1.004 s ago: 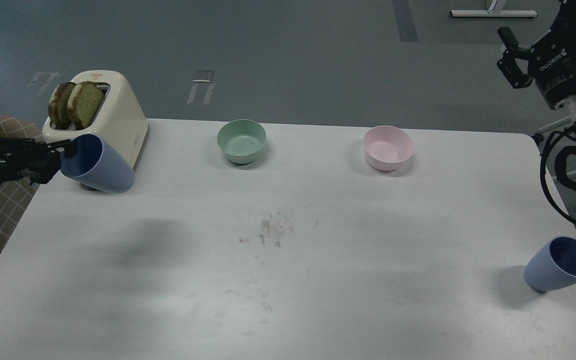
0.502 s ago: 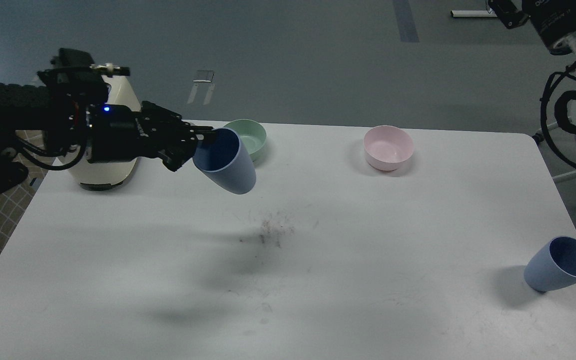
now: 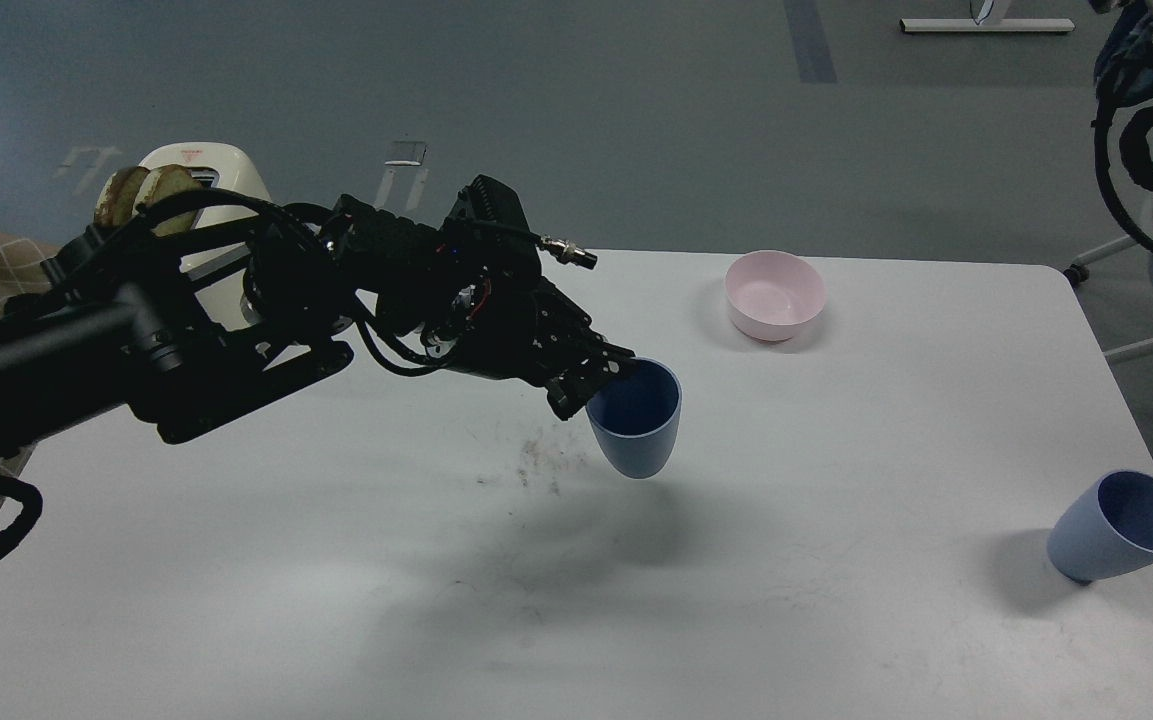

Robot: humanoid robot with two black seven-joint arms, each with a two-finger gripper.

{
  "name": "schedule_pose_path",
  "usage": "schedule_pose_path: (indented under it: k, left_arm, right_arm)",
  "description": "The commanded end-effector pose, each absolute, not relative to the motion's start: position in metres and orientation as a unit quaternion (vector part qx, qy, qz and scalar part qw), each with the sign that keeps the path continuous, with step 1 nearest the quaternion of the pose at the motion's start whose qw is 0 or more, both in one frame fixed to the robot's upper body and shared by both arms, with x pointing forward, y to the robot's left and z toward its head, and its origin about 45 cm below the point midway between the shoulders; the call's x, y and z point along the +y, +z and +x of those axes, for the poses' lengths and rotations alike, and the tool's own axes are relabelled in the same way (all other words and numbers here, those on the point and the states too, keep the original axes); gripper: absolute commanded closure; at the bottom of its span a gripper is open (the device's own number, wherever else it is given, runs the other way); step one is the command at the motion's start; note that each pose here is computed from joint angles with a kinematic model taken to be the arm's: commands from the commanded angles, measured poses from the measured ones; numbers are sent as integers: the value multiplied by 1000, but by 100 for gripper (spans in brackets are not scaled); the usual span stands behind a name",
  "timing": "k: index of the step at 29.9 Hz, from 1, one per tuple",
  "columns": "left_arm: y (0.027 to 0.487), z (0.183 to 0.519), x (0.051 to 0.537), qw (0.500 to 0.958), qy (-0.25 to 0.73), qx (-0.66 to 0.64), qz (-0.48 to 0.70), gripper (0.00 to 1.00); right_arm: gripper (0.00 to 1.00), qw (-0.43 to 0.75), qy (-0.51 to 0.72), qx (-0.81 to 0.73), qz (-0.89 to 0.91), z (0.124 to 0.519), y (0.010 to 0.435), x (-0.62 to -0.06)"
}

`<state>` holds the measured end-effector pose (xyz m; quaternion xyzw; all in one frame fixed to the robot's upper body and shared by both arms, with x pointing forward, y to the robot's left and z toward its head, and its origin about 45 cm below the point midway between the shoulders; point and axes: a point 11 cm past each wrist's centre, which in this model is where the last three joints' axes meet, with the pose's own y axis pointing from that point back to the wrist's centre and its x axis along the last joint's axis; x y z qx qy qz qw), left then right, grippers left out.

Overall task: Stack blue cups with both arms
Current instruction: 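Lift the blue cup with the left gripper and carry it to table center, then lower the blue cup upright onto the table and open the left gripper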

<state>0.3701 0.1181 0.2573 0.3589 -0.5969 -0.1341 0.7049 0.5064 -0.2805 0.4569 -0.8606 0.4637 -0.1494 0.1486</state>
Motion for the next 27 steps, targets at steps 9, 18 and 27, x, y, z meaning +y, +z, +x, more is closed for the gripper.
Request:
schedule_pose_path:
  k: [9, 18, 27]
  left_arm:
    - [235, 383, 99, 683, -167, -595, 389, 100]
    - [225, 389, 96, 688, -164, -584, 398, 100]
    - [208, 386, 105, 686, -181, -570, 416, 100]
  right_arm:
    - [0, 144, -143, 465, -862, 506, 449, -281]
    - [0, 143, -141, 466, -861, 506, 446, -283]
    - [0, 142, -142, 468, -860, 506, 447, -285]
